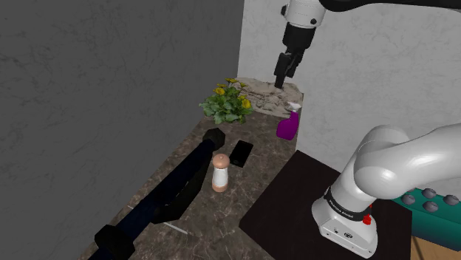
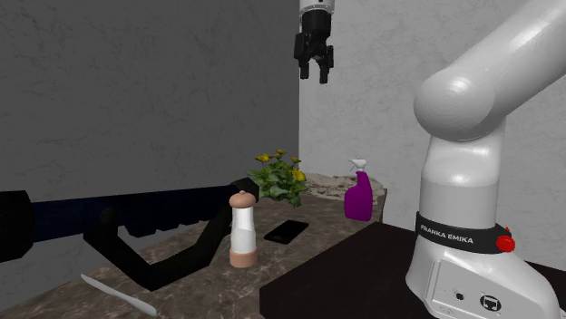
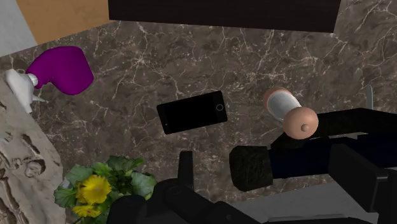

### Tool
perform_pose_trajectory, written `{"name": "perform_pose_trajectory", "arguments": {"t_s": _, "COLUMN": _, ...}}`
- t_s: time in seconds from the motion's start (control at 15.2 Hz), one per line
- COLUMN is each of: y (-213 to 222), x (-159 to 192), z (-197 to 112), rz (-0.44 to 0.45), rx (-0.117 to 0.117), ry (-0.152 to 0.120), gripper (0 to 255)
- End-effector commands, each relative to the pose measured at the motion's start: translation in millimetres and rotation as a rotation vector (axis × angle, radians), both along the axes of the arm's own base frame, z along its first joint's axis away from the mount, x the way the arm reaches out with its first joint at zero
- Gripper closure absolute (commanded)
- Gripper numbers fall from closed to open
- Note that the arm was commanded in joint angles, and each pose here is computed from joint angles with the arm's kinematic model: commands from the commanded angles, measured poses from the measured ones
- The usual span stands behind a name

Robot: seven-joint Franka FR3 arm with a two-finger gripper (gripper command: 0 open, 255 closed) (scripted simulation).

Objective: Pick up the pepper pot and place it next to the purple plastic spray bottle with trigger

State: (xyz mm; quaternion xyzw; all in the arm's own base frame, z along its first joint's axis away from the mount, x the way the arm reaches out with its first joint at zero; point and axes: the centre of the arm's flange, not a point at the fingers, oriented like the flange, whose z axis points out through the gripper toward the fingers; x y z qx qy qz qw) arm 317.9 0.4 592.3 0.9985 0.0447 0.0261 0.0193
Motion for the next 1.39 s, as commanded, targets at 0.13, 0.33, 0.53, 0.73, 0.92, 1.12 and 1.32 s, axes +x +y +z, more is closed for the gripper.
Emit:
{"name": "perform_pose_trajectory", "arguments": {"t_s": 0.13, "y": 12.7, "x": 8.2, "z": -21.4, "rz": 0.004, "rx": 0.001, "ry": -0.003, "gripper": 0}}
{"name": "perform_pose_trajectory", "arguments": {"t_s": 0.33, "y": 31.8, "x": 20.5, "z": -53.3, "rz": 0.010, "rx": 0.003, "ry": -0.008, "gripper": 0}}
{"name": "perform_pose_trajectory", "arguments": {"t_s": 0.53, "y": 51.0, "x": 32.9, "z": -85.2, "rz": 0.015, "rx": 0.004, "ry": -0.013, "gripper": 0}}
{"name": "perform_pose_trajectory", "arguments": {"t_s": 0.73, "y": 70.4, "x": 45.3, "z": -117.0, "rz": 0.021, "rx": 0.006, "ry": -0.018, "gripper": 0}}
{"name": "perform_pose_trajectory", "arguments": {"t_s": 0.92, "y": 89.9, "x": 57.8, "z": -148.6, "rz": 0.027, "rx": 0.007, "ry": -0.023, "gripper": 0}}
{"name": "perform_pose_trajectory", "arguments": {"t_s": 1.12, "y": 109.5, "x": 70.3, "z": -180.2, "rz": 0.033, "rx": 0.009, "ry": -0.028, "gripper": 0}}
{"name": "perform_pose_trajectory", "arguments": {"t_s": 1.32, "y": 129.2, "x": 82.9, "z": -211.7, "rz": 0.039, "rx": 0.010, "ry": -0.033, "gripper": 0}}
